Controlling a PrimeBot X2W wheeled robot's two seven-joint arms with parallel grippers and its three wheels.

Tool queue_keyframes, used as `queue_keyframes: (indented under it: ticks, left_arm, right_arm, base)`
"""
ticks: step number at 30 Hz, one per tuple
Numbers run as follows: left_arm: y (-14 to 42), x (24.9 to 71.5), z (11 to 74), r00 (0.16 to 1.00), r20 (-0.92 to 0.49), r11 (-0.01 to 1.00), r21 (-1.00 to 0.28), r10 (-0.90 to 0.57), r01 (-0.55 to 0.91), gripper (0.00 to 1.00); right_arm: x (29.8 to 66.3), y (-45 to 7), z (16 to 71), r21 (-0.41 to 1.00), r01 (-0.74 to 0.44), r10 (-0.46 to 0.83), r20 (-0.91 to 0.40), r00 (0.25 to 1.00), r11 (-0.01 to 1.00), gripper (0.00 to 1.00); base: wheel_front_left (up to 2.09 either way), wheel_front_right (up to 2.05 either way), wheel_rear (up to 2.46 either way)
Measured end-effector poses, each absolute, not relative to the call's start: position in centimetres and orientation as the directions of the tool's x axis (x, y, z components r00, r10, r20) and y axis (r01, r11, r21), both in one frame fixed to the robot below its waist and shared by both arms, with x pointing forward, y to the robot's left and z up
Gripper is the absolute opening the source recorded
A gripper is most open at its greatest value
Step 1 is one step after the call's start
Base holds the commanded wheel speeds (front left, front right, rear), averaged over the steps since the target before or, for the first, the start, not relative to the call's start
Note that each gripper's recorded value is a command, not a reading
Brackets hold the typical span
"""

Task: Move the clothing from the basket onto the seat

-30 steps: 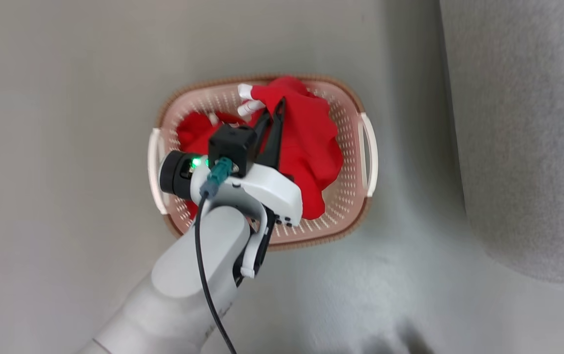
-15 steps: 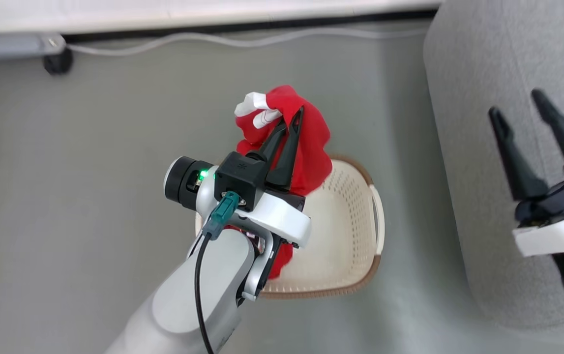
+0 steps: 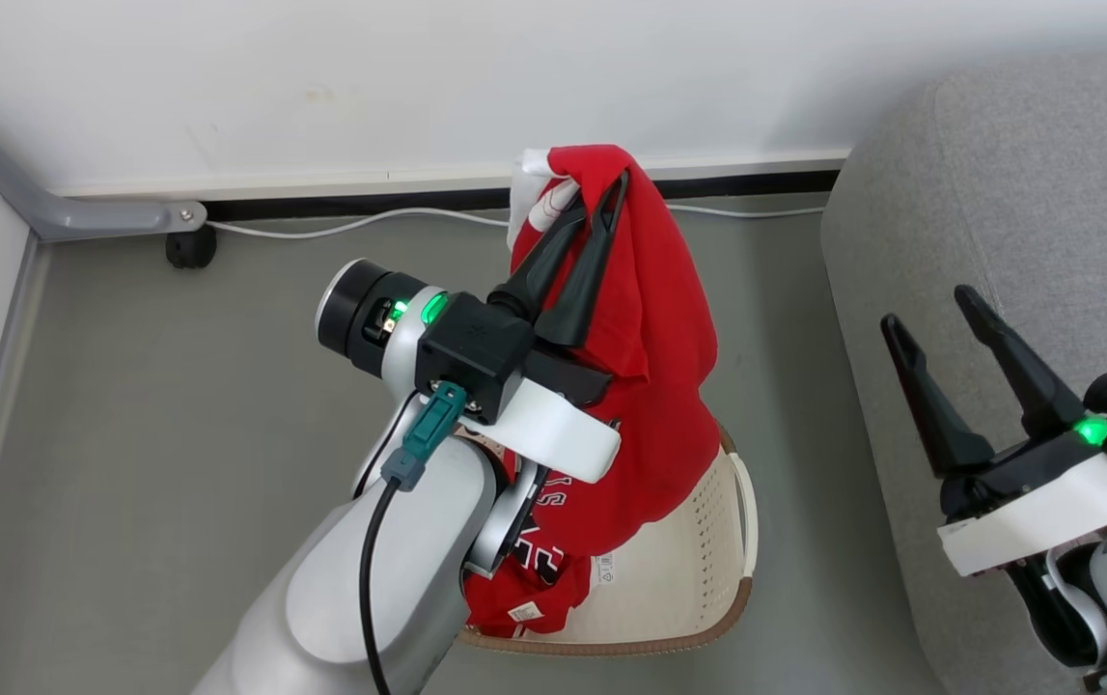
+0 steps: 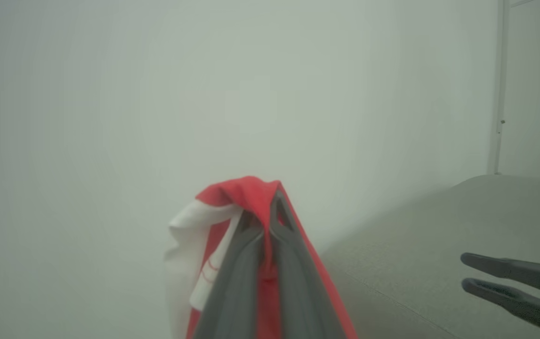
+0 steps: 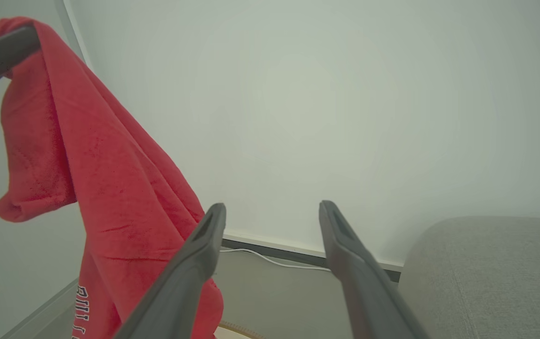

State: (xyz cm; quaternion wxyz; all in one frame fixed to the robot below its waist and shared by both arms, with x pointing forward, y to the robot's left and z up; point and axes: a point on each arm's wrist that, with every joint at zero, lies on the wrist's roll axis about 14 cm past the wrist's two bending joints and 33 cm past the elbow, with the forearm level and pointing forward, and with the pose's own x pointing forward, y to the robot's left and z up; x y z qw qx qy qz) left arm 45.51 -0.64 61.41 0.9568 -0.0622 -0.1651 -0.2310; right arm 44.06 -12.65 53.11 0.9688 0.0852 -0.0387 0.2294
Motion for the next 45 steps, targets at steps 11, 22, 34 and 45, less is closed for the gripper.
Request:
queue_keyframes:
  ticks: [11, 22, 34, 45]
  left_arm:
    - [-1.0, 43.6, 65.6, 0.774, 0.450, 0.871, 0.020, -0.446, 0.491, 0.00]
    - [-1.5, 43.1, 66.6, 0.746, 0.481, 0.856, 0.021, -0.461, 0.516, 0.00]
    - [-1.8, 42.6, 66.5, 0.736, 0.480, 0.847, 0.030, -0.477, 0.530, 0.00]
    - [-1.7, 42.3, 66.1, 0.739, 0.469, 0.846, 0.034, -0.483, 0.531, 0.00]
  right_arm:
    - [42.7, -11.4, 52.8, 0.162, -0.465, 0.453, 0.104, 0.885, 0.871, 1.00]
    - [41.6, -7.8, 55.9, 0.144, -0.581, 0.553, 0.195, 0.810, 0.801, 1.00]
    - [40.8, -3.0, 57.6, 0.018, -0.723, 0.702, 0.223, 0.677, 0.691, 1.00]
    - [41.1, -0.4, 52.2, 0.051, -0.756, 0.754, 0.059, 0.655, 0.653, 0.38]
  base:
    - [0.00, 0.00, 0.00]
    - [0.00, 0.00, 0.00]
    - [0.00, 0.00, 0.00]
    - [0.00, 0.00, 0.00]
